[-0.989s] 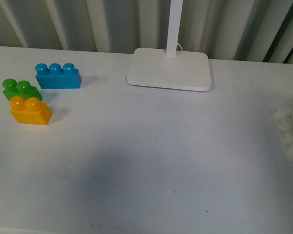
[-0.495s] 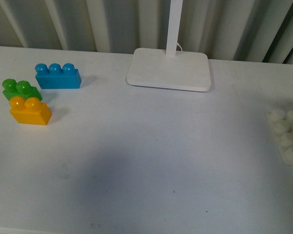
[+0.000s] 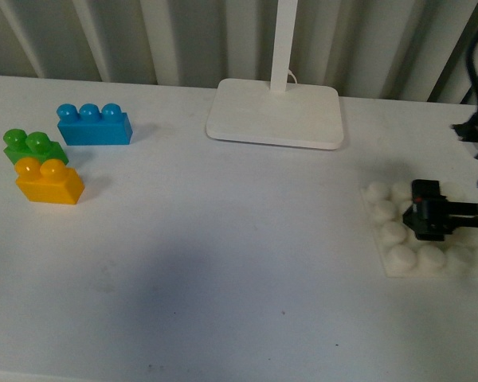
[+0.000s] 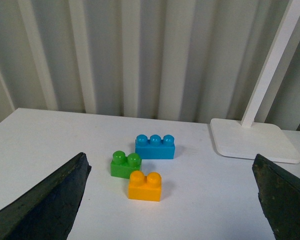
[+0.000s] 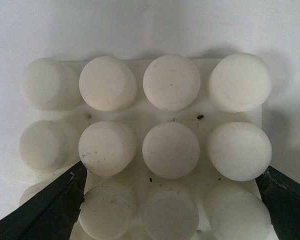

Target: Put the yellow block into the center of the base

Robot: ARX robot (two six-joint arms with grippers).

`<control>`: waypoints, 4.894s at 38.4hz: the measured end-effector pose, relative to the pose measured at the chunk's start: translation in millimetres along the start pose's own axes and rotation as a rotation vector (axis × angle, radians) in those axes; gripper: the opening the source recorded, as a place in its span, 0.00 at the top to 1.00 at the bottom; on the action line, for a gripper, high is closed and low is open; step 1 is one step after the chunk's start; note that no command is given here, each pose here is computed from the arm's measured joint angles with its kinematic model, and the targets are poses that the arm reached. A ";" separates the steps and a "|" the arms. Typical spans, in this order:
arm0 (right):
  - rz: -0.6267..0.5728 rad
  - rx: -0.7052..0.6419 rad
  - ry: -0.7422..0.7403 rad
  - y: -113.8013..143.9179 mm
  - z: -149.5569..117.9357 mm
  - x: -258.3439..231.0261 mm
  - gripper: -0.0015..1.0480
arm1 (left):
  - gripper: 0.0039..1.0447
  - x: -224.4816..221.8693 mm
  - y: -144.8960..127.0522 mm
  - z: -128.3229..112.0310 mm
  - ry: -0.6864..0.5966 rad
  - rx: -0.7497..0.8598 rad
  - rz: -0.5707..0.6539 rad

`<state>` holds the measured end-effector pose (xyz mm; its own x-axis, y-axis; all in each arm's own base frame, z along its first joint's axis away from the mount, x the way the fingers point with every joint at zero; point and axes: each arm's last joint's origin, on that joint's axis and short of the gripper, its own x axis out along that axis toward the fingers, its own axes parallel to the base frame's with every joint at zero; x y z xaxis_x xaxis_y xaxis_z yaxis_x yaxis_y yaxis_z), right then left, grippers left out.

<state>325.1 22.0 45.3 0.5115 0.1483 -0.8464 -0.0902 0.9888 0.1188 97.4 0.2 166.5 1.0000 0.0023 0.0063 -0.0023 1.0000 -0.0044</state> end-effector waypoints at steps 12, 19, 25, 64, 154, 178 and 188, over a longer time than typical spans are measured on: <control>0.051 -0.032 0.016 87.2 15.0 20.0 0.09 | 0.06 0.0 0.0 0.1 0.000 0.000 0.000; 0.077 -0.035 0.019 130.2 22.0 29.8 0.09 | 0.06 0.0 0.0 0.1 0.000 0.000 0.000; 0.123 -0.034 0.024 172.7 28.1 37.1 0.09 | 0.06 0.0 0.0 0.1 0.000 0.000 0.000; 0.245 0.069 0.016 250.8 41.3 49.5 0.09 | 0.06 0.0 0.0 0.1 0.000 0.000 0.000; -0.141 -0.059 -1.030 13.0 -132.3 -221.5 0.99 | 0.06 0.0 0.0 0.0 0.000 0.000 0.000; -0.142 -0.061 -1.028 13.0 -132.4 -221.3 0.39 | 0.06 9.8 -2.9 -0.4 0.201 -0.077 -0.147; -0.141 -0.060 -1.027 13.0 -132.4 -221.3 0.09 | 0.06 74.5 -6.7 -12.5 0.278 -0.093 -0.171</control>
<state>97.6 0.0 165.4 1.0000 0.0008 0.0032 -0.0008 1.0000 0.0029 171.9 -6.4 154.4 0.9493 -0.1796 -0.2580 0.1534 0.9811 -0.1182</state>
